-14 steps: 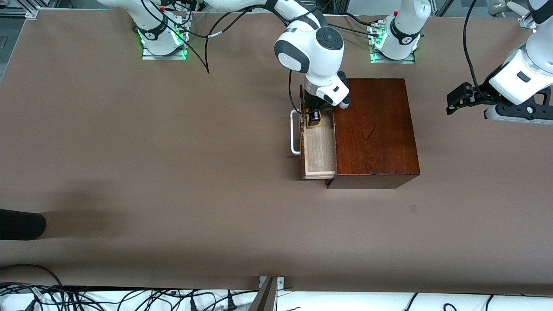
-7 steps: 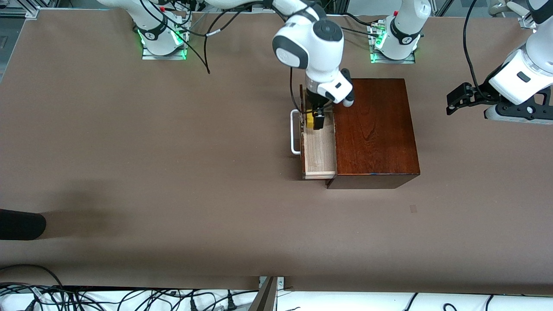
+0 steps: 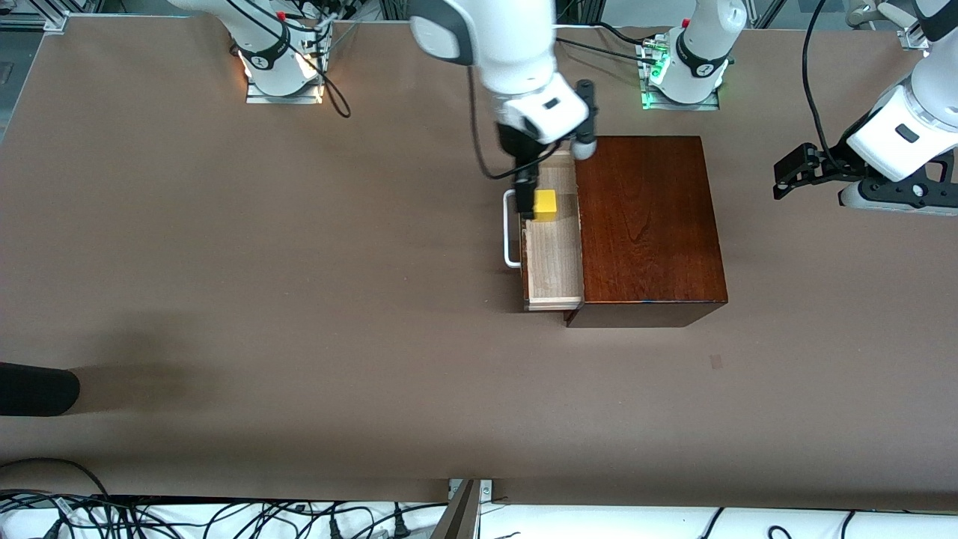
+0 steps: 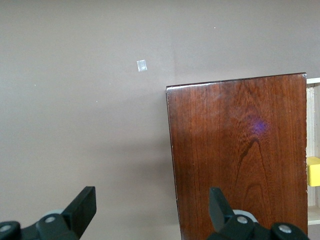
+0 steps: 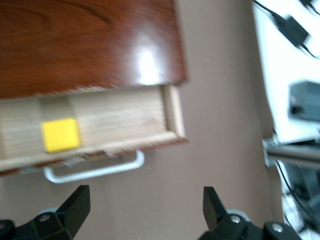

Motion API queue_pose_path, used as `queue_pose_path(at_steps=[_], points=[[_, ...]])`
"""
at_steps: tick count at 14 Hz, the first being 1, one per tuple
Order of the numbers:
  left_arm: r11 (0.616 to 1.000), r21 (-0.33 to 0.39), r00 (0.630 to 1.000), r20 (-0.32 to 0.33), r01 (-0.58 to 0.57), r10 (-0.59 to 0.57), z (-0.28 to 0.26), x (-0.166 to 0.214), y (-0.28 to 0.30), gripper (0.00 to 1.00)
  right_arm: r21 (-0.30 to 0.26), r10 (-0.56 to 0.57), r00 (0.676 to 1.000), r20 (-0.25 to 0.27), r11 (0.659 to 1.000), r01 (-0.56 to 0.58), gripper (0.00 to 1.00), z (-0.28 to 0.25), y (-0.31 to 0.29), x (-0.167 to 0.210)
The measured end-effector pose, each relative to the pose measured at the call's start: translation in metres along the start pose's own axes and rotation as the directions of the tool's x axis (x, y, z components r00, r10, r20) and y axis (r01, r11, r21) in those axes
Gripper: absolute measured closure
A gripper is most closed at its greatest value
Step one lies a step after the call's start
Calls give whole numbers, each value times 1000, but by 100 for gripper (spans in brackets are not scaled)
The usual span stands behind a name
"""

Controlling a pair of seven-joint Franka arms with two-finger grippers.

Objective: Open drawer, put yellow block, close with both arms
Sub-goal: 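Withdraw the right gripper while the left gripper moves toward the drawer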

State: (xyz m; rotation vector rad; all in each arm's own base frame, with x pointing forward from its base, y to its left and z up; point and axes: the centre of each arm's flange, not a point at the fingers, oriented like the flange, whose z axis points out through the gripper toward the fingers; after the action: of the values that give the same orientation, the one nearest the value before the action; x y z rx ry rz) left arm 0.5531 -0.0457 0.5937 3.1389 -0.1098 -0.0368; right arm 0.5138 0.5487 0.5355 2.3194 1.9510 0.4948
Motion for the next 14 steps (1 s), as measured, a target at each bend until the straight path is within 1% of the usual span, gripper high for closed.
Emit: queue_pose_path(at_steps=[3,5,7,9,11,14], points=[[1000,-8,1000,0,-8,8,-1,0,6,0,13,152,988,-23,988,-151,0,-8,78,-59],[998,-48,999,45,-28,30,3,-4,22,0,10,242,969,-53,970,-241,0,-28,121,-98],[994,-75,990,108,-83,91,10,-11,56,0,-17,317,946,-64,948,-318,0,-56,154,-138],[981,-125,975,149,-145,163,19,-16,98,0,9,421,905,-58,907,-421,0,-71,173,-180],[965,-175,962,161,-194,223,25,-16,135,0,24,528,849,-28,849,-527,0,-85,181,-231],[923,-297,935,178,-245,306,35,-16,189,0,38,620,784,15,783,-621,0,-112,173,-307]])
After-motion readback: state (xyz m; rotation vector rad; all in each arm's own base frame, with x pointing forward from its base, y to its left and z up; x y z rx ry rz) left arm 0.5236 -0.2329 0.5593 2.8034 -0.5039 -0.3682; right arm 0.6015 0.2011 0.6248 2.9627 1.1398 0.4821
